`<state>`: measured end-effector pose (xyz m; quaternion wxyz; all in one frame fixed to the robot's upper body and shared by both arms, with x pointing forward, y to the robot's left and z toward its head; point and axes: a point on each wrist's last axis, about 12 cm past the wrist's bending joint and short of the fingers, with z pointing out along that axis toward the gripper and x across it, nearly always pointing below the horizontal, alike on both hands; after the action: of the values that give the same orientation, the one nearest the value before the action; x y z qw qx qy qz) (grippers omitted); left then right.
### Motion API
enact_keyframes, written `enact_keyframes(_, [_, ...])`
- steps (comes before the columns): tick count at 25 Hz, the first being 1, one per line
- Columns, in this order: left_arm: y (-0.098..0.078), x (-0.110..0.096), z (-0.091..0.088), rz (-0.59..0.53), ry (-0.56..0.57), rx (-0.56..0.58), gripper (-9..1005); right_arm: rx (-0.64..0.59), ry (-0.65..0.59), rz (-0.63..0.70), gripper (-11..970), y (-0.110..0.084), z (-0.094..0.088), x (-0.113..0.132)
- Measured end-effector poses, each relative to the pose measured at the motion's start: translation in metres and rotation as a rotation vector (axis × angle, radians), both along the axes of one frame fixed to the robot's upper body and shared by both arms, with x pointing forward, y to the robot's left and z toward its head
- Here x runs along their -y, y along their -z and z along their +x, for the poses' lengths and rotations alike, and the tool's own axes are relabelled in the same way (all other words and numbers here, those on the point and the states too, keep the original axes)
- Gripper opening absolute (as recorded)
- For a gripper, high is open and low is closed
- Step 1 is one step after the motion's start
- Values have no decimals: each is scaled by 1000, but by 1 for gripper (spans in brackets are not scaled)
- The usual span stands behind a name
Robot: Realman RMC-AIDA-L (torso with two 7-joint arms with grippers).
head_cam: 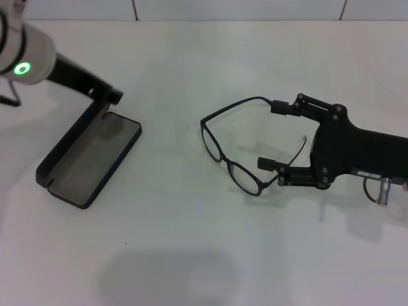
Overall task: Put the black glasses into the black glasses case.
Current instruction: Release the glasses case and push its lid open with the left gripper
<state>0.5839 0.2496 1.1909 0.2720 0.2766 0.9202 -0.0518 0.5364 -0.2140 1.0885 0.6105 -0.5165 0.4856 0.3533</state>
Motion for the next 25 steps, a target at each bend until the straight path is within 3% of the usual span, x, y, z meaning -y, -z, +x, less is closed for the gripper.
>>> enact_keyframes(1, [1,-2,-2,0,-7,-14,323,1,-2,-2,839,-1,1,-1])
enact_keyframes(7, [12,-23,-15,43,-77,-93,556,16,-23,-24,839,-2,4,-6])
enact_keyframes(12, [20,-30,-16,81,-106,-124,705,22,-30,-26,839,-2,5,-10])
enact_keyframes(23, [22,-25,-16,92,-87,-150,611,19,-29,-26,839,0,3,-10])
enact_keyframes(25, [20,-24,-14,90,-82,-146,469,19,-28,-25,839,0,3,-10])
